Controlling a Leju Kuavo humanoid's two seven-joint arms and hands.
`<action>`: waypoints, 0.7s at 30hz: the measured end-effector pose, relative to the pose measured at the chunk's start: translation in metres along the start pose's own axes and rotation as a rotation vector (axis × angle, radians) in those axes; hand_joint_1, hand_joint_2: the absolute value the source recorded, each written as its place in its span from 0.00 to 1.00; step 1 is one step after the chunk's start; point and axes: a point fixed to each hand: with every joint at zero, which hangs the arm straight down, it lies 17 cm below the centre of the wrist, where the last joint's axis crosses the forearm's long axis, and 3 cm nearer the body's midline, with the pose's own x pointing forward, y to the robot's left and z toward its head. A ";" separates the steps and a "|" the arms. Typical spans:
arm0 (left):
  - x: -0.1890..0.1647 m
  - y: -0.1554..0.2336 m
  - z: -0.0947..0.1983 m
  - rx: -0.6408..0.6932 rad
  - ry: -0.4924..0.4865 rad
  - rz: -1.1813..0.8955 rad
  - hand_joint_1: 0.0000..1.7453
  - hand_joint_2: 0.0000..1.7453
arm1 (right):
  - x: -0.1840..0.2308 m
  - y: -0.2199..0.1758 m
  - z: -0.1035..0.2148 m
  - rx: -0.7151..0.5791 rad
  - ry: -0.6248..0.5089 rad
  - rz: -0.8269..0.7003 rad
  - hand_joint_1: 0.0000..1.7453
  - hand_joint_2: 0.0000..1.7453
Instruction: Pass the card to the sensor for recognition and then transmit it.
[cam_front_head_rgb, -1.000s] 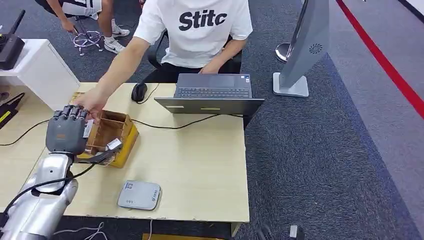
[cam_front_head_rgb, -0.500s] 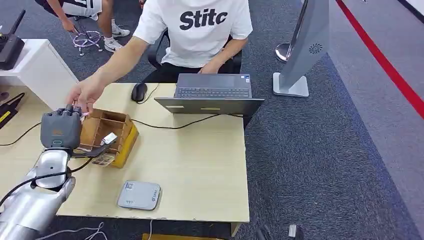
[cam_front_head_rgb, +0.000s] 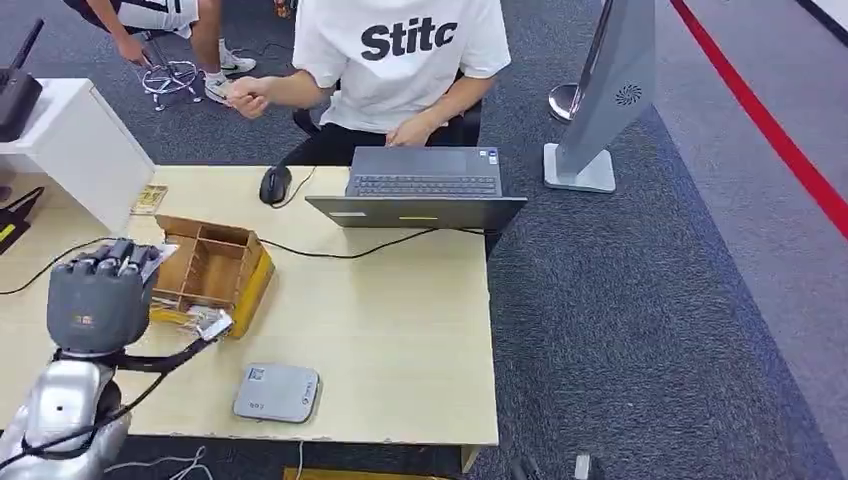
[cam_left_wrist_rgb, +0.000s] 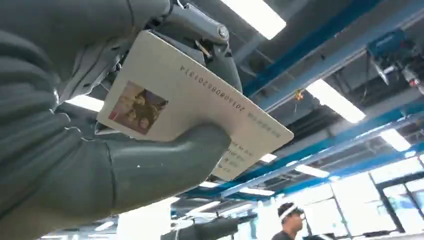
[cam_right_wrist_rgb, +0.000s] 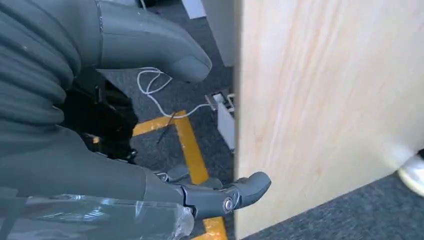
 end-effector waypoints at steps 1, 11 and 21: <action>-0.005 0.005 0.007 0.001 0.020 -0.001 1.00 1.00 | -0.002 0.002 0.001 0.003 0.002 0.000 0.00 1.00; 0.002 0.032 0.034 0.024 -0.013 -0.001 1.00 1.00 | -0.002 0.003 0.002 -0.005 -0.009 -0.023 0.00 1.00; 0.052 0.028 0.076 -0.057 0.007 0.128 1.00 1.00 | 0.003 -0.014 0.006 -0.045 -0.049 -0.094 0.00 1.00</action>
